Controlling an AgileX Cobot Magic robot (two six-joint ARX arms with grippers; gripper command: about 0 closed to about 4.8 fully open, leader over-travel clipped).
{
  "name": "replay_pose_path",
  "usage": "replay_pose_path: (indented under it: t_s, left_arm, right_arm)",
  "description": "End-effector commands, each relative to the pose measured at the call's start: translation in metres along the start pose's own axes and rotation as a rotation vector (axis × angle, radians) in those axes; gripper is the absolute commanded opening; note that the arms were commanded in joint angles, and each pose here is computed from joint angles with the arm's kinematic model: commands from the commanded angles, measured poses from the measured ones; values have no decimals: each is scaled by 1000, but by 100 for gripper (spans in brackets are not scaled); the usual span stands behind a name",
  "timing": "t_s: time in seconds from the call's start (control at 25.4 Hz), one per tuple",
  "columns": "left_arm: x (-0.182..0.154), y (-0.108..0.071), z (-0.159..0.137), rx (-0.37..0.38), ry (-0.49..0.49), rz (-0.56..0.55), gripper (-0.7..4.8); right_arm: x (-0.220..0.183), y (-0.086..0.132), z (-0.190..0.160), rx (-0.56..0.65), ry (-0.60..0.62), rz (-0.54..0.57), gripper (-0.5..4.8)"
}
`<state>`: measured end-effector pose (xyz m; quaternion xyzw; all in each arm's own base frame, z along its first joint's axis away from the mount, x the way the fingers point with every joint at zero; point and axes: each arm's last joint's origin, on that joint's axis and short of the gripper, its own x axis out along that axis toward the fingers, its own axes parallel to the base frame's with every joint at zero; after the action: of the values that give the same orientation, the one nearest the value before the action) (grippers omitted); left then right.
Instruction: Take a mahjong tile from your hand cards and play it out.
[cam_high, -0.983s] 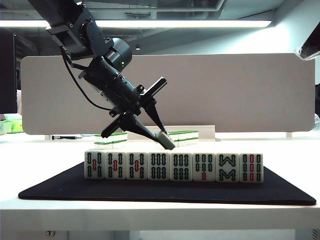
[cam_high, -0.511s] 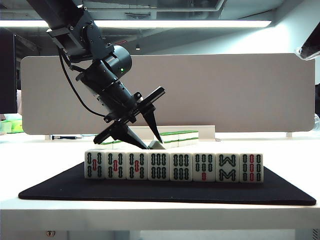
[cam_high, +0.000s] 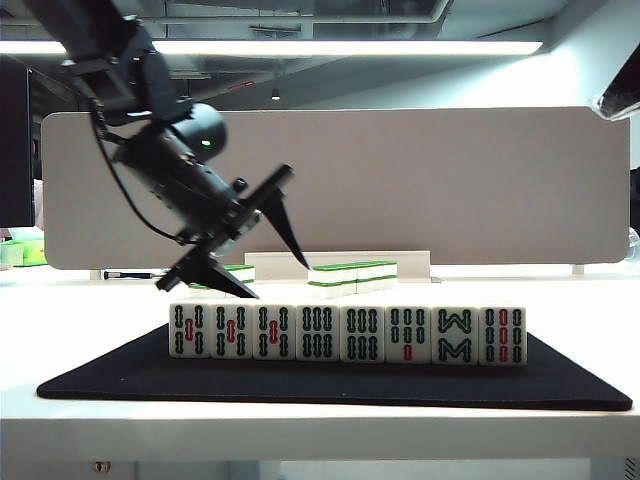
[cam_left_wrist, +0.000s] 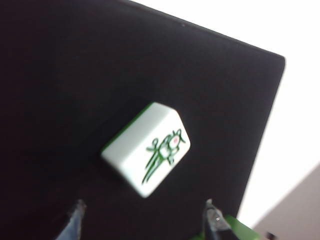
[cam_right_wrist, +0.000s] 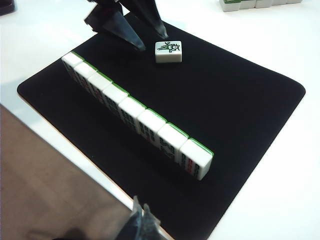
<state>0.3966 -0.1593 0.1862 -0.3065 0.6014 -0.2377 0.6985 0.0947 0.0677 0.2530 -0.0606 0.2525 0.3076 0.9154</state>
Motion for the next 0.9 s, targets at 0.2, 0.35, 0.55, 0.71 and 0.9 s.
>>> replay_pose_path:
  t_s: [0.2,0.35,0.55,0.71,0.9]
  left_arm:
    - [-54,-7,8,14,56,-281,283]
    - [-86,-12,10,82,73,-451,171]
    - [-129,-12,10,125,12,-523,33]
    - [-155,-11,8,161,-63,-519,20]
    - [-177,-18,2,294,-159,-498,-6]
  right_arm:
    - [-1,0,3,-1,-22,-1,0]
    - [-1,0,3,-1,-23,-2,0]
    - [-1,0,3,-1,-22,-1,-1]
    - [-1,0,3,-1,-22,-2,-1]
    - [-1,0,3,-1,-26,-5,-1]
